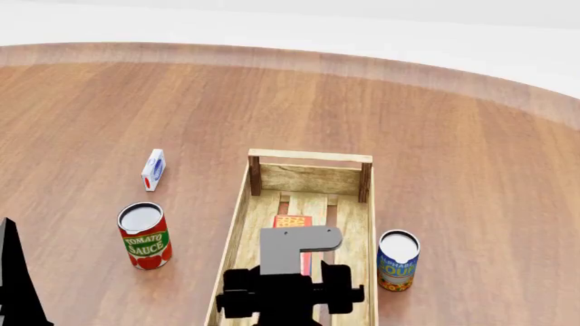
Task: Pick up the butter and put it in the tray.
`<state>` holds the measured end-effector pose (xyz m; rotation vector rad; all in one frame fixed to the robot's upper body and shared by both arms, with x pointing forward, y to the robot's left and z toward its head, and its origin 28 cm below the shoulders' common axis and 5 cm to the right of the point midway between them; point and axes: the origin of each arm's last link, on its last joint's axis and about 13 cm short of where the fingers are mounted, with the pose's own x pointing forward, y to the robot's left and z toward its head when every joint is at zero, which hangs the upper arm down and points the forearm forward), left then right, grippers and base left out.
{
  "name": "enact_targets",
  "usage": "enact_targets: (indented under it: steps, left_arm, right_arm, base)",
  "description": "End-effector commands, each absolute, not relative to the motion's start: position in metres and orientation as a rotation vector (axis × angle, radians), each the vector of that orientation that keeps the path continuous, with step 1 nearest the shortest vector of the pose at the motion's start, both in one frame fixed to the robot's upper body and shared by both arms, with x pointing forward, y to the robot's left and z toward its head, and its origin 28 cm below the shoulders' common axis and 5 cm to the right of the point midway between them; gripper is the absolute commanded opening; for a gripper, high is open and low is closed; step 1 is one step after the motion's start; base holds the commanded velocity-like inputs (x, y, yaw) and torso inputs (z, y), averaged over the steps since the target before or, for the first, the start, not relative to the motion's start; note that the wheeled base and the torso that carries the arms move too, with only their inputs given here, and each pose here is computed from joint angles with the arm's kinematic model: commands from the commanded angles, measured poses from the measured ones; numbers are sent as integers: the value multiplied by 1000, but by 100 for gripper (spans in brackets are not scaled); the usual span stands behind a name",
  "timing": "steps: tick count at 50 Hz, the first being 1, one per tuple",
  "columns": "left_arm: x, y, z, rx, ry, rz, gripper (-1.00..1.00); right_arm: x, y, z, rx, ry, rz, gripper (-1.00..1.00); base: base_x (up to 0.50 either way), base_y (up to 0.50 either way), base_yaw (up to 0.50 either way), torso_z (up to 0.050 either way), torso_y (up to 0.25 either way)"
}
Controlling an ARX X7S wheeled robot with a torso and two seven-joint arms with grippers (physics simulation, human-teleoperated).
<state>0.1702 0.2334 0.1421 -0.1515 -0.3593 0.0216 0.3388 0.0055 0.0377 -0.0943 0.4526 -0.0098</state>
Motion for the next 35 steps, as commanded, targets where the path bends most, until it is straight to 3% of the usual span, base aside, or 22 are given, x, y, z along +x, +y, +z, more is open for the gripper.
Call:
enact_targets:
  steps: [1, 30, 32, 35]
  left_arm:
    - [170, 233, 142, -152, -359, 21, 100]
    - [169, 233, 143, -151, -361, 17, 100]
    - [169, 233, 142, -151, -362, 16, 100]
    - [169, 233, 142, -150, -362, 16, 100]
  right_arm:
    - [340, 6, 40, -91, 442, 2, 100]
    - [291, 1, 86, -148, 194, 24, 100]
    - [289, -1, 86, -117, 158, 95, 100]
    - [286, -8, 86, -247, 98, 34, 100]
  base:
    - [0, 0, 0, 0, 0]
    - [0, 0, 0, 0, 0]
    - [0, 0, 0, 0, 0]
    - [0, 0, 0, 0, 0]
